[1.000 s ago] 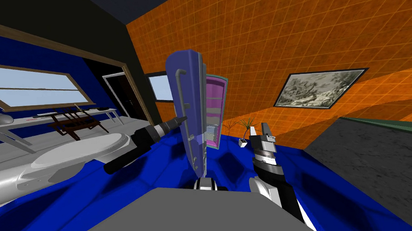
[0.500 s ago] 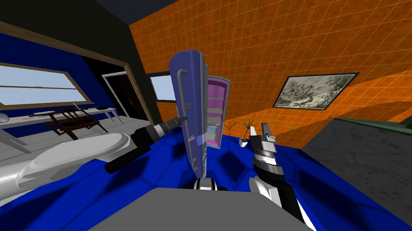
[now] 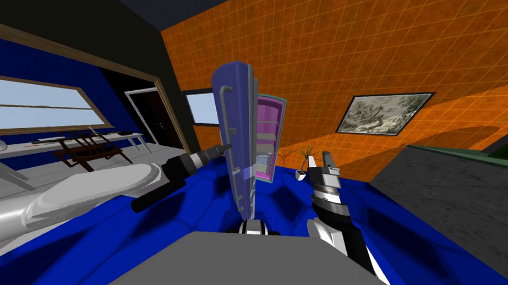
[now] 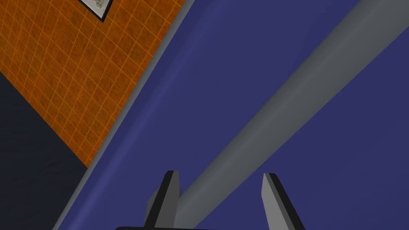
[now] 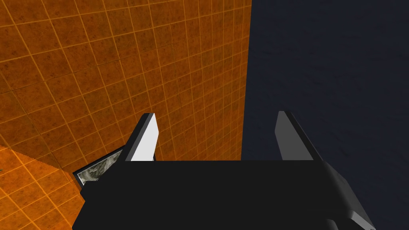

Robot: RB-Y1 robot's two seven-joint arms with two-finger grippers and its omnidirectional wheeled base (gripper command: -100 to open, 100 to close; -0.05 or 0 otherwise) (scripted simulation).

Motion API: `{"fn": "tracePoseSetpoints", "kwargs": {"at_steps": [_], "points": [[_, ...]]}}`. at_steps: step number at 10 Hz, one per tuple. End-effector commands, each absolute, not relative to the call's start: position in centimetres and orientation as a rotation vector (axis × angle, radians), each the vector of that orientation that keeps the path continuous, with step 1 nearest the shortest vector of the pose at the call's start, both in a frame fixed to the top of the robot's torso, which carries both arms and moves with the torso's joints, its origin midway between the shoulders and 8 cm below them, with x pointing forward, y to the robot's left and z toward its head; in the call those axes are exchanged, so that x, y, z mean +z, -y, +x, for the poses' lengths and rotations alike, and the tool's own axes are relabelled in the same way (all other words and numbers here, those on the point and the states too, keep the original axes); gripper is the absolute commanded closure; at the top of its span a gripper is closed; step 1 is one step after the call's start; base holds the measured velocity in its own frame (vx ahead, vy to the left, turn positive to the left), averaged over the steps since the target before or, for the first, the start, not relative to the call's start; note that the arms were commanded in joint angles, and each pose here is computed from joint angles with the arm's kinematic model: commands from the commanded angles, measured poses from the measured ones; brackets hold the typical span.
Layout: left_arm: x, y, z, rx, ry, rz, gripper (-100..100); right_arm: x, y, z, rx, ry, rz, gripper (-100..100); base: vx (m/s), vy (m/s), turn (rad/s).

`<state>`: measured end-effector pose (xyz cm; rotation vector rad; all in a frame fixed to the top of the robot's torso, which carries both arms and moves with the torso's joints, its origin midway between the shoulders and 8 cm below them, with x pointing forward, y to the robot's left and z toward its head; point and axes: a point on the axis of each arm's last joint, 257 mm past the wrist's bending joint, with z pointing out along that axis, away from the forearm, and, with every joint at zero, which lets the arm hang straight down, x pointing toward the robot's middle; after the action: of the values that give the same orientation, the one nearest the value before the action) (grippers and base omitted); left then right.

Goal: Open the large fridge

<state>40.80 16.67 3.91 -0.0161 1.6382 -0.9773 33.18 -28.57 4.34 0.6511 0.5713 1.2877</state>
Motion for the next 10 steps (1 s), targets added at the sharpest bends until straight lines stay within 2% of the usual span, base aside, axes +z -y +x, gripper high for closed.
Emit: {"fn": "tracePoseSetpoints", "kwargs": {"at_steps": [1, 5, 10], "points": [[2.9, -16.6, 40.7, -0.971, -1.680, 0.010, 100, 4.3, 28.6, 33.2, 1.288, -0.571, 0.651, 0, -0.052, 0.111, -0.096], [3.7, -16.5, 40.7, -0.991, -1.662, 0.003, 100, 4.3, 28.6, 33.2, 1.288, -0.571, 0.651, 0, -0.035, 0.070, -0.009], [3.5, -14.7, 39.0, -1.042, -1.676, 0.044, 100, 4.3, 28.6, 33.2, 1.287, -0.572, 0.651, 0, -0.021, 0.220, -0.117]]}}
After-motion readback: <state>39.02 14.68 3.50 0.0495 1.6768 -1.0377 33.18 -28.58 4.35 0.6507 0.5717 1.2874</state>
